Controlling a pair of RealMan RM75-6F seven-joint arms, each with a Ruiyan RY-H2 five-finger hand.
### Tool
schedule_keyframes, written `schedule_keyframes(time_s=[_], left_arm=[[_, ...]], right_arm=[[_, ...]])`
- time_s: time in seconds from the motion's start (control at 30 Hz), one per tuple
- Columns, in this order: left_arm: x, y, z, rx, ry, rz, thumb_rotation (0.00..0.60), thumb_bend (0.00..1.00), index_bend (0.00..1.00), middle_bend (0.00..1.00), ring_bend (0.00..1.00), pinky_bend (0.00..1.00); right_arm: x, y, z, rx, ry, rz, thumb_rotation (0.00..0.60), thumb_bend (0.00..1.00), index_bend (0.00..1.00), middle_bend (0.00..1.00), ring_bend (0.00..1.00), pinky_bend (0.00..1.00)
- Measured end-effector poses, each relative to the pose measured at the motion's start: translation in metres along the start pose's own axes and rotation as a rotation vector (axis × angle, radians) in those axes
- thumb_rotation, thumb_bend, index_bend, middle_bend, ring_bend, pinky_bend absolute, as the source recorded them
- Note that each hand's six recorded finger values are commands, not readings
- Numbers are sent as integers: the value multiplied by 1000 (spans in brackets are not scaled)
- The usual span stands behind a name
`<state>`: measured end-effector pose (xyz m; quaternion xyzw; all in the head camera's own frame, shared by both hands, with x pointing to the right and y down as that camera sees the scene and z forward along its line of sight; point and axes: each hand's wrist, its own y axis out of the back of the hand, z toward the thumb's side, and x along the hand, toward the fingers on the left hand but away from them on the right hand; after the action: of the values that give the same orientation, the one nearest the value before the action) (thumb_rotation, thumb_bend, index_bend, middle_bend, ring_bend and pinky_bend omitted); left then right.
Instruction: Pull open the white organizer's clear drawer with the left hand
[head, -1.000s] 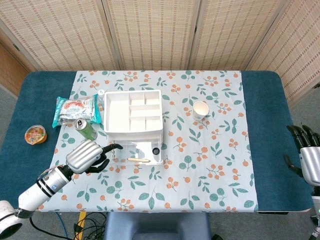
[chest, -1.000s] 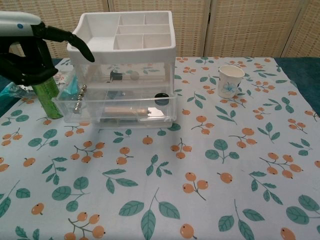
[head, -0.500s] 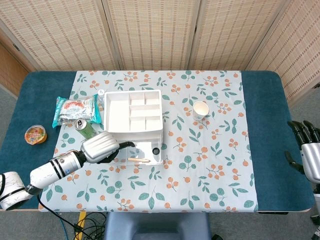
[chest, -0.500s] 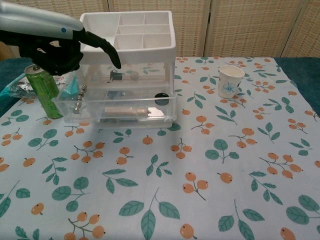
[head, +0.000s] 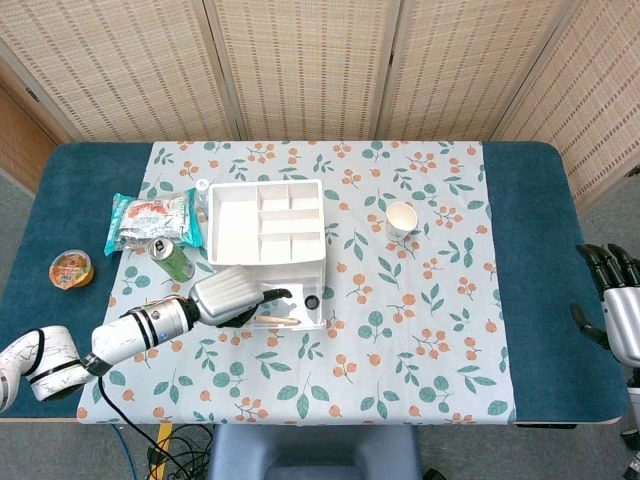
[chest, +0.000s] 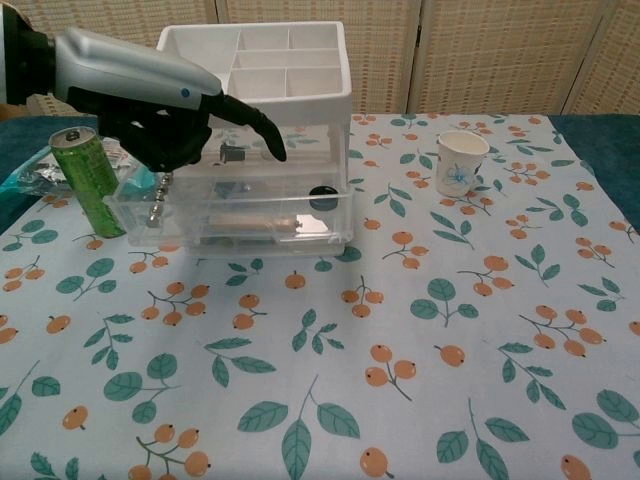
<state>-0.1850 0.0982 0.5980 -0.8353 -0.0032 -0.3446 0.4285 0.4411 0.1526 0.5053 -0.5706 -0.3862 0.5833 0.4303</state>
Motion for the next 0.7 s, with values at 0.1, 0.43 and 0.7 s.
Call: schedule_keyframes(time_s=[0.1,0.43,0.7], left_arm=[[6,-1,1,-17,7,-11,540,914,142,959,1000,1000],[22,-7,12,-43,-2,-30,527,914,136,959,1000,1000],[31,-10,18,-61,-8,-40,513,914,128,957,1000,1000]], right_arm=[[0,-2,-2,-4,-4,3,600,373,75,135,121,163],[1,-5,-10,2,-21,8,600,373,75,135,122,163],[0,-8,-15,4,-29,11,600,373,75,135,122,163]])
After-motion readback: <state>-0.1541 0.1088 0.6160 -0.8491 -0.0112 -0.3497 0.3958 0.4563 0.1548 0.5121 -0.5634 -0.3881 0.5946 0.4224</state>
